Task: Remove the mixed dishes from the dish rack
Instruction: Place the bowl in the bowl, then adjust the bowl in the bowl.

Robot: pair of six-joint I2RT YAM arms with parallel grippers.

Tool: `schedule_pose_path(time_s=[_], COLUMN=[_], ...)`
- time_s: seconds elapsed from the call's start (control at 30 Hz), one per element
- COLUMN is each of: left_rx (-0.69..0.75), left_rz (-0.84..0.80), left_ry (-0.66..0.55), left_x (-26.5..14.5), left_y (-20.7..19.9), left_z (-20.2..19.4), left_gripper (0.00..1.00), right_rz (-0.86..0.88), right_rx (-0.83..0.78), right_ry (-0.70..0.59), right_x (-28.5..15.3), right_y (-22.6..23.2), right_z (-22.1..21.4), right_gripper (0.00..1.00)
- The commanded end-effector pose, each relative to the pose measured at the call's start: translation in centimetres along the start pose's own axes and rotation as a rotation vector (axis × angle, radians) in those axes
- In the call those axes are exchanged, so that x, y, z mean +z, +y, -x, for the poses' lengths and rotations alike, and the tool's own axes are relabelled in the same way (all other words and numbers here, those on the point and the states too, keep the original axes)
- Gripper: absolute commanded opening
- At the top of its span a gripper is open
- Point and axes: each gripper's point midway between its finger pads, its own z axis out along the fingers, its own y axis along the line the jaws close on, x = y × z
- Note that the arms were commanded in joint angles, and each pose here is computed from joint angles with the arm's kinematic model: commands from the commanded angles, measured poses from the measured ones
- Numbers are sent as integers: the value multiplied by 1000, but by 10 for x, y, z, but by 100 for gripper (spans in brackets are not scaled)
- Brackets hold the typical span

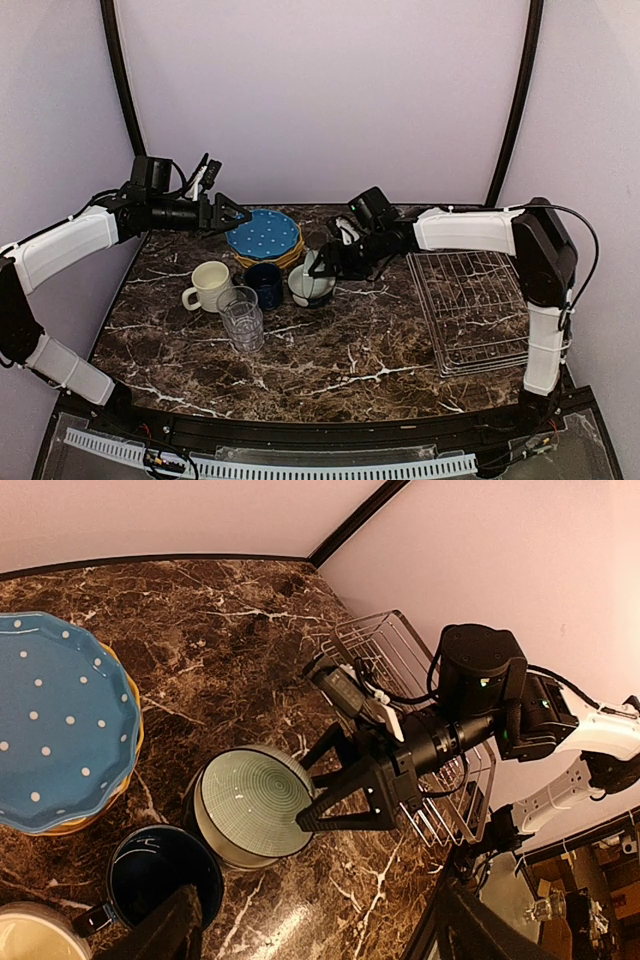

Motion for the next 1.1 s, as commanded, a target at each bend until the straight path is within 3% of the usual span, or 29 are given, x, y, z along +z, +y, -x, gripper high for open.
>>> schedule_pose_path(time_s=[0.0, 0.23, 0.47, 0.73, 0.87, 1.07], left_rx=[-6, -6, -10, -8, -8, -4], left_rz=[-15, -15, -18, -21, -22, -21], left_ry=[16, 16, 18, 17, 16, 15], left_x=[2, 2, 2, 2, 2, 1], left_y=[-1, -1, -1, -2, -2, -2], left_z=[-7, -7, -7, -7, -7, -6], left_gripper=[79, 79, 79, 79, 79, 79], right_rz=[-15, -210, -368, -657, -646, -512], right_rx=[-72, -90, -173, -167, -157, -114], right_ry=[-37, -41, -23, -12, -33, -39], right_x=[-2, -16, -10, -7, -9, -3], right_y=[16, -3, -2, -28, -24, -6], right_z=[14, 21, 26, 26, 29, 29], right_gripper=[72, 98, 98, 77, 52, 31])
